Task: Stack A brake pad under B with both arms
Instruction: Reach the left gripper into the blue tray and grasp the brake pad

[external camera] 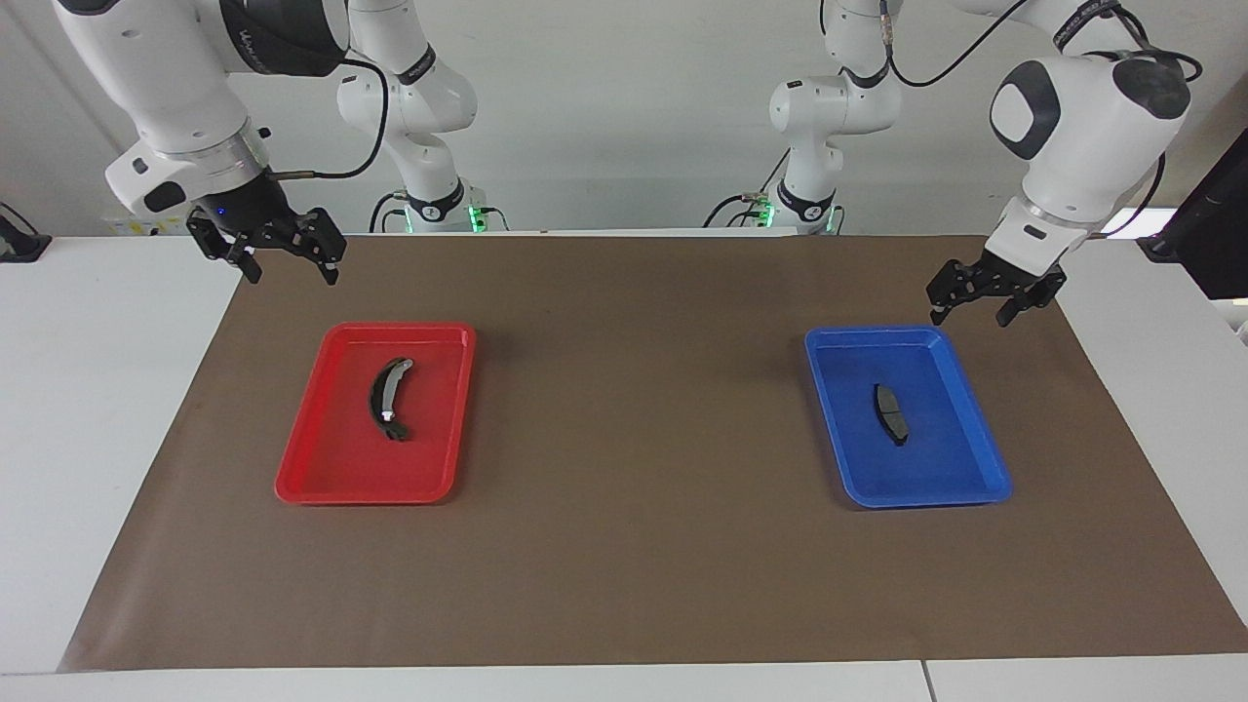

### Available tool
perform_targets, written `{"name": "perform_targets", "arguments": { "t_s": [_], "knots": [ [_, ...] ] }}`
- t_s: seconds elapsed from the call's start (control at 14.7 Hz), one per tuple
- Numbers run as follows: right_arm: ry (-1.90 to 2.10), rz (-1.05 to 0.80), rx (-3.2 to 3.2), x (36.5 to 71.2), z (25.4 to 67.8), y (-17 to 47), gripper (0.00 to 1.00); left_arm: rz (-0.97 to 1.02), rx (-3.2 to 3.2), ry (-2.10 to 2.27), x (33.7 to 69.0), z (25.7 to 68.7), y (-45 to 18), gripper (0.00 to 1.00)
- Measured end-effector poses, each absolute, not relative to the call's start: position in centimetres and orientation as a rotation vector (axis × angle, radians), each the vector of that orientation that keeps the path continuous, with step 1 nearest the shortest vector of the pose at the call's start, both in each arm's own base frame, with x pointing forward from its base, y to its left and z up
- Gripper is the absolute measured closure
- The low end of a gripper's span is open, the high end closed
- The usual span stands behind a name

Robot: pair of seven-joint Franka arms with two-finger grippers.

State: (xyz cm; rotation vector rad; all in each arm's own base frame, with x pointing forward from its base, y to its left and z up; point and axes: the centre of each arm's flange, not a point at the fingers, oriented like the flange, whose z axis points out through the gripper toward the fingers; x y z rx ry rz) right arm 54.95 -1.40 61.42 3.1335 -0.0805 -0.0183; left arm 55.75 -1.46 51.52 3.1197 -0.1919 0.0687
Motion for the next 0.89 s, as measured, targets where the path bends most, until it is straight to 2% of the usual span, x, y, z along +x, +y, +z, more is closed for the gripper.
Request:
{"name": "perform_targets", "arguments": {
  "t_s": [0.61,0.89],
  "knots": [
    [-0.081,-0.019,3.133,54.9,61.4,-1.4,0.00,0.060,3.123,-0.107,56.5,37.4,-4.6,0.01],
    [-0.081,-0.019,3.133,54.9,61.4,-1.4,0.00,0.045,3.125,-0.100,56.5,33.6,-4.4,0.01]
  ]
}}
